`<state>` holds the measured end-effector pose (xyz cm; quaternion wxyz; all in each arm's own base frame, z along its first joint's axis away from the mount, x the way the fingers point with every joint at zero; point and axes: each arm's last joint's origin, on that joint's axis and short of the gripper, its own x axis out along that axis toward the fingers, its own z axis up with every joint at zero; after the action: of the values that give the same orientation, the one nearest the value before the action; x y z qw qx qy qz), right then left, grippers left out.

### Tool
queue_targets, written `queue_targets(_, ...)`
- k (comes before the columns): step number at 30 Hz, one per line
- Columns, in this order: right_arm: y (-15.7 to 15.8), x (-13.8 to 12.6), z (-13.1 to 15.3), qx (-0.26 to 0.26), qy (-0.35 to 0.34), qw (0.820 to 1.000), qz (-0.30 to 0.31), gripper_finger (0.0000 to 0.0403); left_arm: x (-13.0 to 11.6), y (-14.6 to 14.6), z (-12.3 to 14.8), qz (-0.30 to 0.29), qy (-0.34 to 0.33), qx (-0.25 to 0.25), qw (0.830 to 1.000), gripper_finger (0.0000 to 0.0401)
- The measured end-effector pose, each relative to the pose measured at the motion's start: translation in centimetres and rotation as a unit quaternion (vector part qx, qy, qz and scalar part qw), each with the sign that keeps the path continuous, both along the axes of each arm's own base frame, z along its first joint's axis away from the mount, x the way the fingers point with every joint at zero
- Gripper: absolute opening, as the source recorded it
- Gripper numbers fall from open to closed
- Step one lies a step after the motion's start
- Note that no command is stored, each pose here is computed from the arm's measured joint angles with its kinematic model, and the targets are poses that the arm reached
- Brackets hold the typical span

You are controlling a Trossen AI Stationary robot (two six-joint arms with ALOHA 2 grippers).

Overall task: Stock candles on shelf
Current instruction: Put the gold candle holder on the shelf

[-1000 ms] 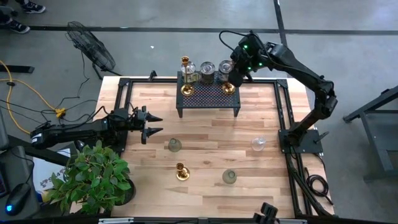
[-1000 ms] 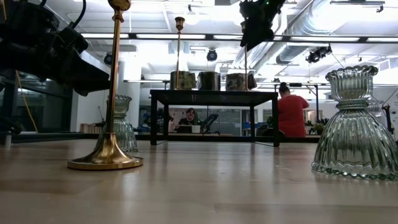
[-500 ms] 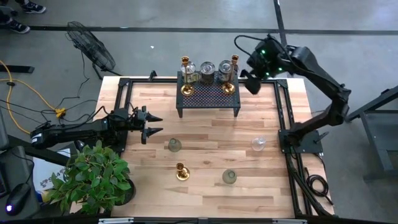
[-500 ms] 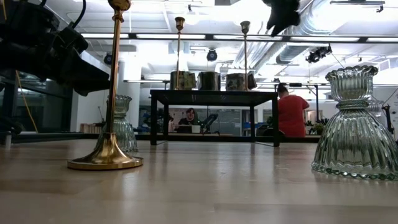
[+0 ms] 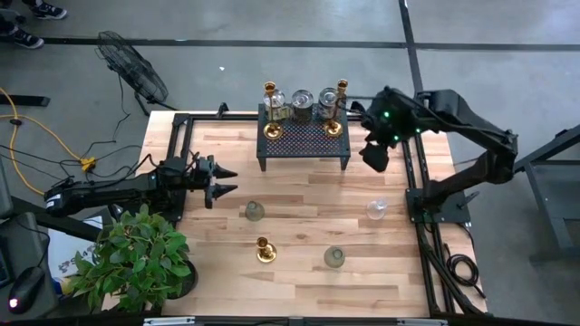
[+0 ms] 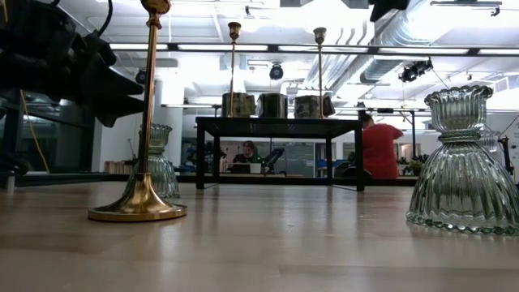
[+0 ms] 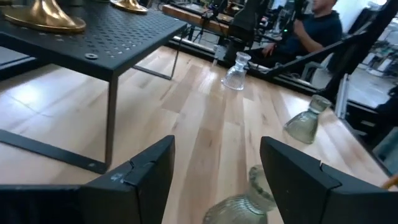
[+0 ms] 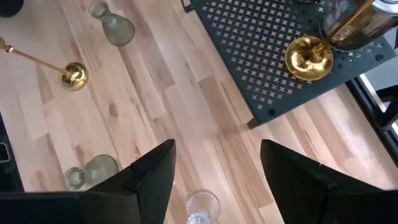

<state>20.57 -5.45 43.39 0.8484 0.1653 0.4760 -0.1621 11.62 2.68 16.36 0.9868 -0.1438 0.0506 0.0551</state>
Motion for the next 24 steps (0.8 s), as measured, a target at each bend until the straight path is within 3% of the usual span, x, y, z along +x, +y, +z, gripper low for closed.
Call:
queue_targets(9,3.6,0.9,-1.0,-0.030,0.017,0.999,-0.001,0.0227,0.0,-0.6,0.4,-0.107,-0.023,-0.006,0.994,0.0230)
queue_targets(20,6.2,2.1,-5.1,-0.037,0.066,0.997,-0.003,0.0227,0.4,-1.1,0.0,-0.155,-0.003,0.002,0.988,0.0230)
queue_targets(24,6.6,2.2,-5.9,-0.031,0.076,0.996,-0.014,0.0227,1.1,-2.3,1.0,-0.196,-0.002,0.031,0.980,0.0230)
